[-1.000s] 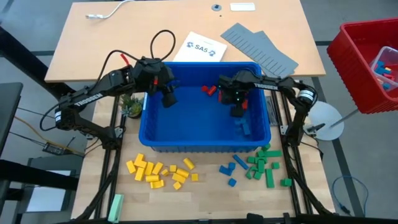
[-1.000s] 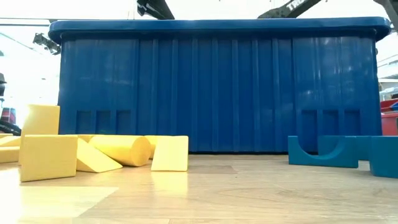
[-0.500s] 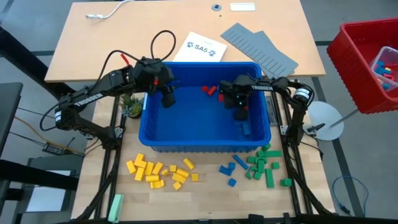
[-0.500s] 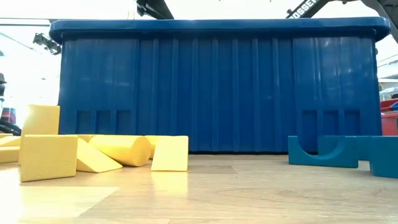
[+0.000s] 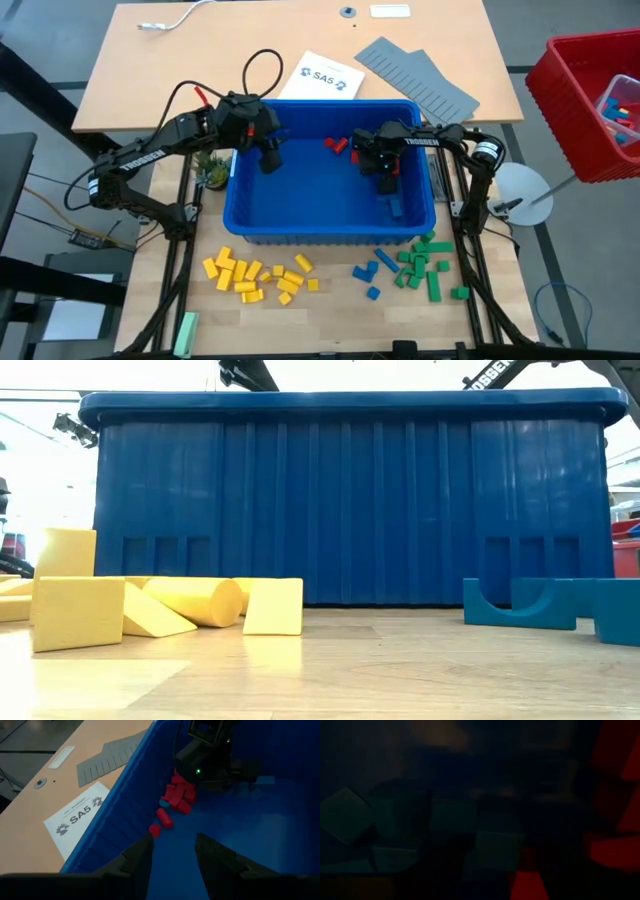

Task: Sort blocks
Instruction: Remove the blue block from the blue bin

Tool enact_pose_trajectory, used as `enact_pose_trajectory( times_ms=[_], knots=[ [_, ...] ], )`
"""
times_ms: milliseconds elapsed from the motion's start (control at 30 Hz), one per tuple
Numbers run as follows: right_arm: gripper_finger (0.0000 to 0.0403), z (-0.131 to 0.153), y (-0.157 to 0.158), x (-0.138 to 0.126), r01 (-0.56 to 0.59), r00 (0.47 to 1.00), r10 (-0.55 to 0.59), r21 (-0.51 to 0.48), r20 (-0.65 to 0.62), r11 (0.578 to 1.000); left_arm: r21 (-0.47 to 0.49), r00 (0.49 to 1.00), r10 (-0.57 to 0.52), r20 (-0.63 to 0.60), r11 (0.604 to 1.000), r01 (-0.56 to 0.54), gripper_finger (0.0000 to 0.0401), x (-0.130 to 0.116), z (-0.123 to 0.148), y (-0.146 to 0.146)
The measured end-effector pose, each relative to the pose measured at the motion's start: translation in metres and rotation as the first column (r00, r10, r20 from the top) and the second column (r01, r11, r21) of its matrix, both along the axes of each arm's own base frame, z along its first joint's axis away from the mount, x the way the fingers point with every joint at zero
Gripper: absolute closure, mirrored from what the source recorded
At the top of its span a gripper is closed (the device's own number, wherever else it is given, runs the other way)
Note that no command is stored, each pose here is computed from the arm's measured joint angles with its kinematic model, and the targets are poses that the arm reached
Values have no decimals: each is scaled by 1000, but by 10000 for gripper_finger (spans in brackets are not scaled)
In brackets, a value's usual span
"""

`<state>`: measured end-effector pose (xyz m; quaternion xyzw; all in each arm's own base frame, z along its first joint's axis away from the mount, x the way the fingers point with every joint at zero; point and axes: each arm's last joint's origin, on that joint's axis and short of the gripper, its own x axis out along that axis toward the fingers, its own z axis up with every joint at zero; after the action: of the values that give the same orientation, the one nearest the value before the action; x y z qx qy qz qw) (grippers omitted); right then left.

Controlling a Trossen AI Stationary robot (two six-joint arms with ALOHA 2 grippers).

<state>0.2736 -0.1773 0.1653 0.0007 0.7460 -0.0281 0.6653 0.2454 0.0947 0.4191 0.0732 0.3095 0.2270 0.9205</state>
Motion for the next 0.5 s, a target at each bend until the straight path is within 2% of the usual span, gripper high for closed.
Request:
enact_pose_trajectory(
  times_ms=[300,500],
  knots=[
    [248,-11,2,-6,-3,1000,3,0,-7,1000,-1,1000,0,-2,1000,0,243,0,0,0],
    [291,-11,3,-7,46,999,-46,-11,-7,999,-2,1000,0,-5,1000,0,243,0,-1,0]
  ],
)
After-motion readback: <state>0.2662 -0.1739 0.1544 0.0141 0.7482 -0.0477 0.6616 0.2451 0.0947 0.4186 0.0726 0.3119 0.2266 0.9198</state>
